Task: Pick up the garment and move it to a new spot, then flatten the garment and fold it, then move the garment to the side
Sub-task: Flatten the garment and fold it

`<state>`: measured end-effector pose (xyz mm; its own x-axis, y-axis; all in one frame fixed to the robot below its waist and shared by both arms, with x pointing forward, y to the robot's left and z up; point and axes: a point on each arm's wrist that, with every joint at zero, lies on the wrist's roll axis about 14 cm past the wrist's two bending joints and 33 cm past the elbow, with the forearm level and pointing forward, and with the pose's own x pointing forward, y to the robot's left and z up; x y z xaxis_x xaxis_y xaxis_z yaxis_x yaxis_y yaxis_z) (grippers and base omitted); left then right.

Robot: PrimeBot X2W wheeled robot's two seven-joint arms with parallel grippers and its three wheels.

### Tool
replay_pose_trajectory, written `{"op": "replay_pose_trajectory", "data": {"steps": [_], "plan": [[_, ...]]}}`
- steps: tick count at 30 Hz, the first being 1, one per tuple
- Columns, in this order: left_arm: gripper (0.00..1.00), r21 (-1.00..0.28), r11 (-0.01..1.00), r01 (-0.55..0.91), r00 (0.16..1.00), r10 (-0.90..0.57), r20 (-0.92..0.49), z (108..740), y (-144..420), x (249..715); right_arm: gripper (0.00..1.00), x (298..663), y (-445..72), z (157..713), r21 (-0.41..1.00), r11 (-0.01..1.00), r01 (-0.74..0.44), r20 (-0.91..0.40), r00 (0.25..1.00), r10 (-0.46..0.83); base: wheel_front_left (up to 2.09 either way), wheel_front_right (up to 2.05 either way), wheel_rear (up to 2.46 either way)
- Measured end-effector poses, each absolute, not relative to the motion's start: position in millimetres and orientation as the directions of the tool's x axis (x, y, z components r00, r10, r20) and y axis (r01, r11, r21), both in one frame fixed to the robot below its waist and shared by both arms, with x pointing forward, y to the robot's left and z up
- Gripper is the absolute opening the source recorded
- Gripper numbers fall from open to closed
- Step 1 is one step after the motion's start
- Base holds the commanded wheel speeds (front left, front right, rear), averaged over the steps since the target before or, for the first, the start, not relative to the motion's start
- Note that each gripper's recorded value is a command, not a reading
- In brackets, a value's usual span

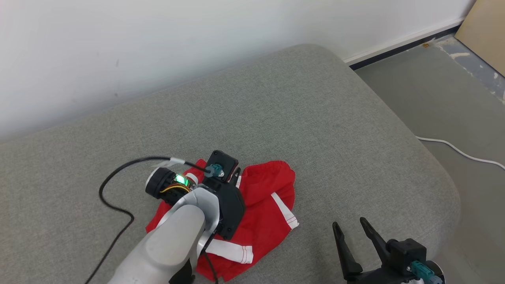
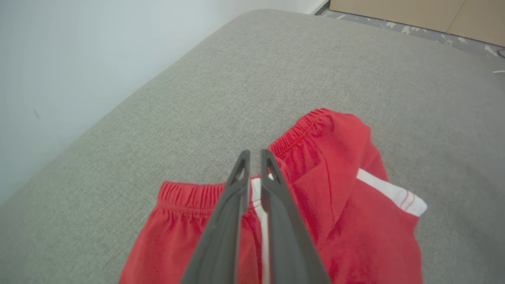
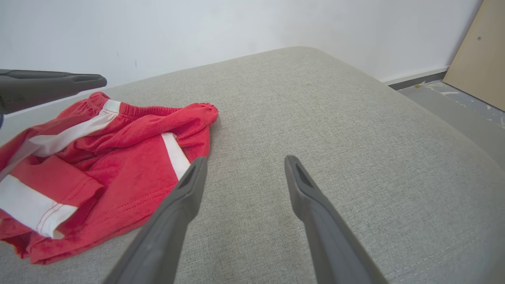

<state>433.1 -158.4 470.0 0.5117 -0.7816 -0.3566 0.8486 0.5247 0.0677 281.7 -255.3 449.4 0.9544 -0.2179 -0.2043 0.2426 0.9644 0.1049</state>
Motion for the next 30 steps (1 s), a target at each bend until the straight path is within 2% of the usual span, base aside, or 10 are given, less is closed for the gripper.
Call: {"op": "replay_pose_trajectory", "data": {"steps": [7,13,14,15,18,19,21,23,24,30], "plan": [[1.00,0.110,0.516,0.850,0.482,-0.676,-0.557,433.7,-142.4,438.0,1.00,281.3,-253.5,446.7,0.104,0.965,0.241,-0.217,0.952,-0.215,0.00,0.00,0.00],[0.98,0.107,0.517,0.850,0.463,-0.634,-0.620,420.0,-141.3,447.1,1.00,282.4,-258.7,444.1,0.095,0.961,0.258,-0.226,0.946,-0.232,0.00,0.00,0.00],[0.82,0.107,0.517,0.849,0.458,-0.621,-0.636,415.7,-139.6,447.8,1.00,282.5,-259.5,443.3,0.094,0.961,0.261,-0.229,0.945,-0.234,0.00,0.00,0.00],[0.75,0.106,0.515,0.850,0.449,-0.607,-0.656,410.5,-137.4,447.6,1.00,282.1,-260.2,442.1,0.094,0.960,0.264,-0.233,0.943,-0.237,0.00,0.00,0.00],[0.59,0.095,0.511,0.854,0.419,-0.570,-0.707,398.4,-132.6,444.6,1.00,280.3,-261.9,439.3,0.093,0.957,0.274,-0.240,0.939,-0.245,0.00,0.00,0.00],[0.59,0.090,0.510,0.855,0.414,-0.569,-0.711,398.0,-133.0,444.5,1.00,280.1,-262.3,438.7,0.093,0.957,0.275,-0.242,0.938,-0.247,0.00,0.00,0.00],[0.45,0.089,0.509,0.856,0.412,-0.570,-0.711,398.3,-133.6,444.7,1.00,280.3,-261.9,437.1,0.093,0.957,0.275,-0.247,0.938,-0.245,0.00,0.00,0.00],[0.12,0.088,0.509,0.856,0.411,-0.570,-0.711,398.0,-133.5,444.5,1.00,281.0,-261.4,436.8,0.093,0.958,0.273,-0.247,0.938,-0.243,0.00,0.00,0.00],[0.00,0.086,0.510,0.856,0.417,-0.580,-0.700,399.6,-134.7,445.4,1.00,283.2,-260.0,436.8,0.094,0.959,0.267,-0.246,0.940,-0.237,0.00,0.00,0.00],[0.00,0.070,0.555,0.829,0.493,-0.667,-0.558,428.8,-147.9,458.8,1.00,288.1,-258.3,437.3,0.096,0.962,0.257,-0.241,0.943,-0.228,0.00,0.00,0.00]]}}
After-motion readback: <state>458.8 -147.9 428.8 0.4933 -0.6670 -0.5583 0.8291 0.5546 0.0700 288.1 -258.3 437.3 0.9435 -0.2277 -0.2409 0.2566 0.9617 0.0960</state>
